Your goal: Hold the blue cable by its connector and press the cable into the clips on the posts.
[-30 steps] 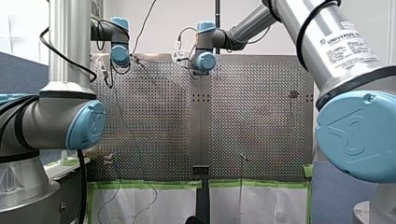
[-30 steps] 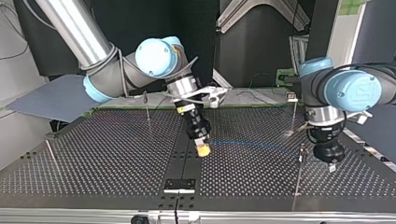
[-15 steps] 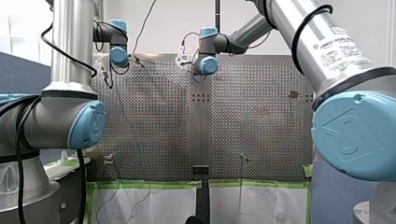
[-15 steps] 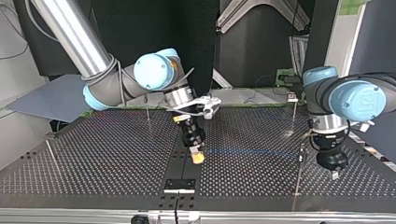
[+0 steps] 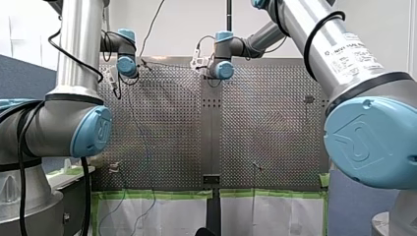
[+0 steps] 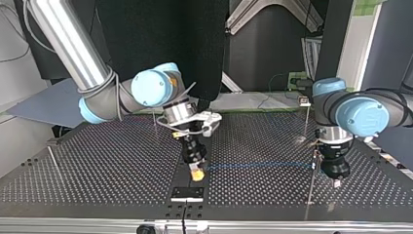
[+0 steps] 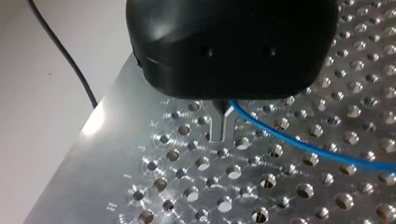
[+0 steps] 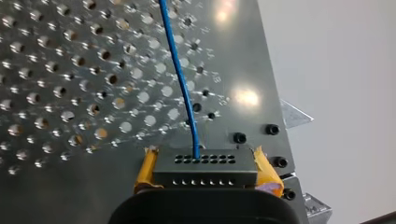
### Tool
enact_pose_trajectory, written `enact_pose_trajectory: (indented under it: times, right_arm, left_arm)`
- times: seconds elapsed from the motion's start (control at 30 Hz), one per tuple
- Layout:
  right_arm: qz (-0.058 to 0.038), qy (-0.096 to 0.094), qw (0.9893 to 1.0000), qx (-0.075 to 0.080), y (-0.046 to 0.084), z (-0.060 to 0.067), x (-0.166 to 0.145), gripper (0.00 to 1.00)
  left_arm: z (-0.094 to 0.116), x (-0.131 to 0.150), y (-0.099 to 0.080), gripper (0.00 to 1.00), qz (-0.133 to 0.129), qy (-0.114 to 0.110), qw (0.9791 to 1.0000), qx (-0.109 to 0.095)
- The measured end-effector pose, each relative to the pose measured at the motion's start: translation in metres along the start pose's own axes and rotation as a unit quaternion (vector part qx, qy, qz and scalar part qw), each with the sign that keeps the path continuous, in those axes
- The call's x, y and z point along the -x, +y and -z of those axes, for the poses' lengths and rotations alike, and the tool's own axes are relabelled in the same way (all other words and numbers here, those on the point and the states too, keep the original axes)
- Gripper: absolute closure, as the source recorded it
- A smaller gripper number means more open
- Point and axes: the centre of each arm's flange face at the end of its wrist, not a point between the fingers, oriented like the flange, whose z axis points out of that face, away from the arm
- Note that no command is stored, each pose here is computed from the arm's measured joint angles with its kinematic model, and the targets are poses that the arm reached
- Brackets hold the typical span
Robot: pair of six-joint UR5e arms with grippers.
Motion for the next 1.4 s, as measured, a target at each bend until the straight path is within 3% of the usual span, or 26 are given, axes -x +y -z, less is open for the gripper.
enact_pose_trajectory:
  times: [0.2,0.23,0.3,0.37,0.4,0.47,0.5,0.57,0.6,0.67,0.7,0.73,1.17,1.4]
  right_arm:
    - [-0.0001,-0.005,1.0000,-0.002,0.003,-0.001,0.000,1.00]
    - [-0.0001,-0.007,1.0000,-0.003,0.003,0.000,0.001,1.00]
    - [0.0000,-0.009,0.9999,-0.005,0.003,0.000,0.001,1.00]
    - [-0.0001,-0.011,0.9999,-0.007,0.003,0.000,0.002,1.00]
    - [-0.0002,-0.012,0.9999,-0.008,0.002,0.001,0.002,1.00]
    - [-0.0002,-0.013,0.9999,-0.010,0.002,0.001,0.002,1.00]
    - [-0.0002,-0.014,0.9999,-0.010,0.002,0.001,0.002,1.00]
    - [-0.0002,-0.015,0.9998,-0.011,0.002,0.001,0.003,1.00]
    - [-0.0002,-0.016,0.9998,-0.011,0.001,0.001,0.003,1.00]
    - [-0.0003,-0.017,0.9998,-0.011,0.001,0.002,0.003,1.00]
    - [-0.0004,-0.017,0.9998,-0.011,0.000,0.002,0.003,1.00]
    - [-0.0005,-0.018,0.9998,-0.012,0.000,0.002,0.004,1.00]
    - [-0.0007,-0.025,0.9996,-0.012,-0.003,0.004,0.005,1.00]
    - [-0.0003,-0.027,0.9996,-0.011,-0.002,0.004,0.005,1.00]
  left_arm:
    - [-0.001,0.000,0.001,1.00,0.002,0.000,1.0000,-0.002]
    - [-0.001,0.000,0.001,0.89,0.001,0.000,1.0000,-0.002]
    - [-0.001,0.000,0.001,0.85,0.001,0.000,1.0000,-0.002]
    - [-0.001,0.000,0.001,0.60,0.001,0.000,1.0000,-0.002]
    - [-0.001,0.000,0.001,0.60,0.001,0.000,1.0000,-0.002]
    - [-0.001,0.000,0.001,0.45,0.002,0.000,1.0000,-0.002]
    - [-0.001,0.000,0.001,0.45,0.003,0.000,1.0000,-0.001]
    - [-0.001,0.000,0.002,0.31,0.006,0.001,1.0000,-0.002]
    - [-0.001,0.000,0.002,0.31,0.008,0.002,1.0000,-0.003]
    - [-0.002,0.000,0.002,0.12,0.011,0.003,0.9999,-0.006]
    - [-0.002,0.000,0.002,0.12,0.013,0.004,0.9999,-0.007]
    - [-0.002,0.000,0.002,0.02,0.013,0.006,0.9999,-0.008]
    - [0.005,-0.004,0.007,0.00,0.025,0.031,0.9991,0.011]
    - [0.017,0.008,0.005,0.00,0.033,0.040,0.9985,0.017]
